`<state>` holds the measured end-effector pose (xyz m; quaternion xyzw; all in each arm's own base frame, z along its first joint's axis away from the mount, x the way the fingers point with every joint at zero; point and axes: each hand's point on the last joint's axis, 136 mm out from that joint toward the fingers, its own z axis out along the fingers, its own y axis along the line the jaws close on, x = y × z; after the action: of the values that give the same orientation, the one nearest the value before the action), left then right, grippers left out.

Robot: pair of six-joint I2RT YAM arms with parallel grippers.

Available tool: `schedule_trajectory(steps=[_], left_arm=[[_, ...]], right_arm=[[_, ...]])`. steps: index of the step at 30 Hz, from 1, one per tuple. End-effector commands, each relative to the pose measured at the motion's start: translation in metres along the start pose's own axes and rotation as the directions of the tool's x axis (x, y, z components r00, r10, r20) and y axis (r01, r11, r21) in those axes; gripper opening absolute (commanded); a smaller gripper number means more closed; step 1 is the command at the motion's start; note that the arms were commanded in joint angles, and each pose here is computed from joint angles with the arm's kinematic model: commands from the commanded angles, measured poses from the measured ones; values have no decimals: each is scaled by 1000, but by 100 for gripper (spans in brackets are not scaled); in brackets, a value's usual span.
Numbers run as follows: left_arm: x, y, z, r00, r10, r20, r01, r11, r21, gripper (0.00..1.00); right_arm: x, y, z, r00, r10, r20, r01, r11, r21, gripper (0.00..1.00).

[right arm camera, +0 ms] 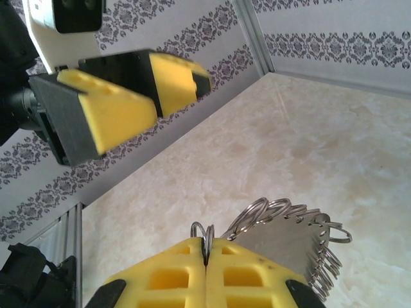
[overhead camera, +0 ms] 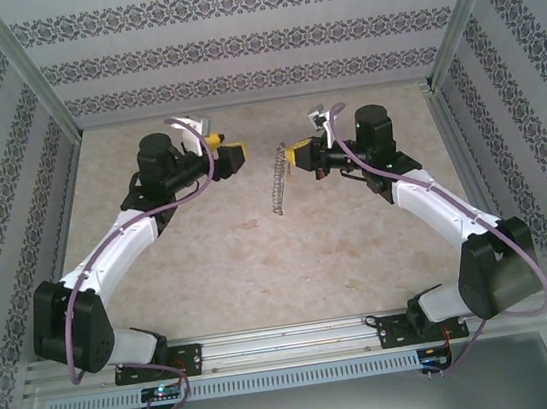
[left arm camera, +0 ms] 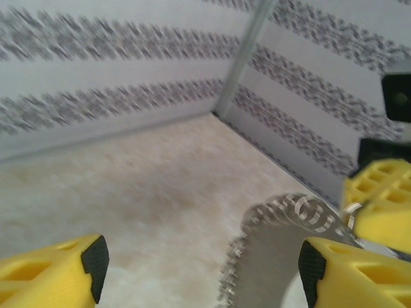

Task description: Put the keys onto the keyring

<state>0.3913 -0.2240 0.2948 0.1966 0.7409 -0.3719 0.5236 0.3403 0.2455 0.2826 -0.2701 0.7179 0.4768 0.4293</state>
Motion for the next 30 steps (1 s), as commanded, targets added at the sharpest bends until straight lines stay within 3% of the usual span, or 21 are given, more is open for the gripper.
schedule_trajectory(steps=[1,5,15,30], left_arm=[[24,-33,5,994,-59,-97,72,988,137,71],[43,-55,11,983,-100,-157,133,966,222,56],[44,-71,17,966,-213,-149,254,898,359,38],[37,-84,26,956,-258,-136,292,845,449,39]], right_arm=[[-3,8,-3,999,-39,25,39,999,11,0],[3,11,-2,999,-35,16,35,999,11,0],[10,19,-1,999,-37,3,37,999,-4,0],[19,27,8,999,-37,-20,36,998,-44,0]])
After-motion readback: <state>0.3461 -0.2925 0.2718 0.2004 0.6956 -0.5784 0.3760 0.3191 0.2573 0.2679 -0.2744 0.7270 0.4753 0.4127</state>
